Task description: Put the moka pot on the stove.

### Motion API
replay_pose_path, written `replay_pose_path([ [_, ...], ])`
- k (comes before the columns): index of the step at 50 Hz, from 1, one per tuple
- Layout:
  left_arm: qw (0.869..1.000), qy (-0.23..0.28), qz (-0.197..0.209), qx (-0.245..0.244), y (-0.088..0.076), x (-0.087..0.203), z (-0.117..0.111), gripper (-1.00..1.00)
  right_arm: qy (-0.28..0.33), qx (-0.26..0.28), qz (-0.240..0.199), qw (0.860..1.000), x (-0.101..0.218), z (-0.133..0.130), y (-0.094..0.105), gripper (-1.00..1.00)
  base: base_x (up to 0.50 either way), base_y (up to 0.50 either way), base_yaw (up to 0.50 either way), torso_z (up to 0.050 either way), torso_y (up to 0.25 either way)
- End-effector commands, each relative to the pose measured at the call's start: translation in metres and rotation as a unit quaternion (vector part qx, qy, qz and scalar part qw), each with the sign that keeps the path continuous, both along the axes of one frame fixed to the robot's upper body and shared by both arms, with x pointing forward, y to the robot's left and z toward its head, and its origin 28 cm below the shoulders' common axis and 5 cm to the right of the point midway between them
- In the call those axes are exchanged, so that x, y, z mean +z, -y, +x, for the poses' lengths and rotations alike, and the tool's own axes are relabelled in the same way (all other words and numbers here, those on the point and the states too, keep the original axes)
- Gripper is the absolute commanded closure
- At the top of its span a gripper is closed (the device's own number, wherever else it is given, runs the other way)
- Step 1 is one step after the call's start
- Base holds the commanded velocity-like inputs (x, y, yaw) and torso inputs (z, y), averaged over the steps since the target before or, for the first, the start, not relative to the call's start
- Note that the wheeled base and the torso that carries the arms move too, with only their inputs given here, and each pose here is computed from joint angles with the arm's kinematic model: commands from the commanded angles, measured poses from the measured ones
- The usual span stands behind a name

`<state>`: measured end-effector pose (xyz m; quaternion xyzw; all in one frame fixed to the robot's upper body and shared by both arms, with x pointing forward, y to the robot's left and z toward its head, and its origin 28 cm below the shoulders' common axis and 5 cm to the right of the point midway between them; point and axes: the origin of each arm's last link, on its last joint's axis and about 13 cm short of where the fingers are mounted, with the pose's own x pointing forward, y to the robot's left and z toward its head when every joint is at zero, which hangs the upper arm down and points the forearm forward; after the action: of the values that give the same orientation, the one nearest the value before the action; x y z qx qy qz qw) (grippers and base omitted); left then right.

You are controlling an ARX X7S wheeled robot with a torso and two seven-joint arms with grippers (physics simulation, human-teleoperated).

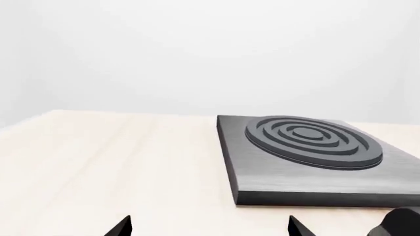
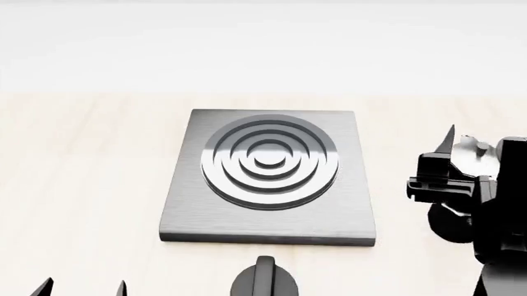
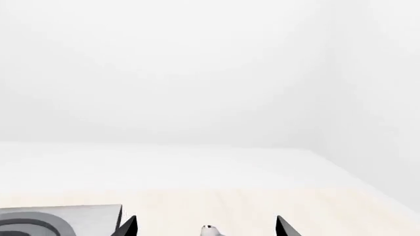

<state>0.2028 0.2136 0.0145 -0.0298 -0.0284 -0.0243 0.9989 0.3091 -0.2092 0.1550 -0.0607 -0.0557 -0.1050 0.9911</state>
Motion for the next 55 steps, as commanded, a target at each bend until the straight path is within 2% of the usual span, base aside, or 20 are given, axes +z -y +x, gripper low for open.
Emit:
replay_pose_path([
  [1,1.0,0.0,-0.001,0.002,-0.003,0.001,0.0,-1.0,-0.017,-0.012,0.036,0.999,-0.004,-0.014,0.014,-1.0,0.0,0.0,0.0,0.0,0.0],
  [5,1.0,-0.002,-0.001,0.002,-0.004,0.0,0.0,-1.0,-0.023,-0.013,0.047,0.999,-0.008,-0.017,0.019,-1.0,0.0,0.0,0.0,0.0,0.0],
  [7,1.0,-0.002,-0.001,0.001,-0.004,0.0,-0.001,-1.0,-0.015,-0.008,0.073,0.997,-0.006,-0.02,0.021,-1.0,0.0,0.0,0.0,0.0,0.0],
  [10,1.0,-0.002,-0.001,0.002,-0.004,0.001,0.0,-1.0,-0.02,-0.012,0.065,0.998,-0.007,-0.021,0.023,-1.0,0.0,0.0,0.0,0.0,0.0],
  [12,1.0,-0.002,-0.004,0.003,0.003,0.043,-0.001,-1.0,-0.021,-0.007,0.074,0.997,-0.009,-0.021,0.023,-1.0,0.0,0.0,0.0,0.0,0.0],
  [14,1.0,-0.002,-0.004,0.003,0.003,0.047,-0.002,-1.0,-0.022,-0.001,0.078,0.997,-0.011,-0.021,0.024,-1.0,0.0,0.0,0.0,0.0,0.0],
  [19,1.0,-0.003,-0.003,0.003,0.003,0.042,0.0,-1.0,-0.031,0.011,0.105,0.994,-0.019,-0.017,0.027,-1.0,0.0,0.0,0.0,0.0,0.0],
  [29,1.0,0.003,-0.001,0.004,0.002,0.034,-0.001,-1.0,-0.055,0.022,0.123,0.991,-0.037,-0.014,0.028,-1.0,0.0,0.0,0.0,0.0,0.0],
  [37,1.0,0.005,0.0,0.004,0.002,0.026,-0.001,-1.0,-0.079,0.022,0.124,0.989,-0.053,-0.012,0.029,-1.0,0.0,0.0,0.0,0.0,0.0],
  [55,1.0,0.004,0.002,0.005,0.002,0.019,-0.001,-1.0,-0.076,0.012,0.118,0.99,-0.049,-0.012,0.033,-1.0,0.0,0.0,0.0,0.0,0.0],
])
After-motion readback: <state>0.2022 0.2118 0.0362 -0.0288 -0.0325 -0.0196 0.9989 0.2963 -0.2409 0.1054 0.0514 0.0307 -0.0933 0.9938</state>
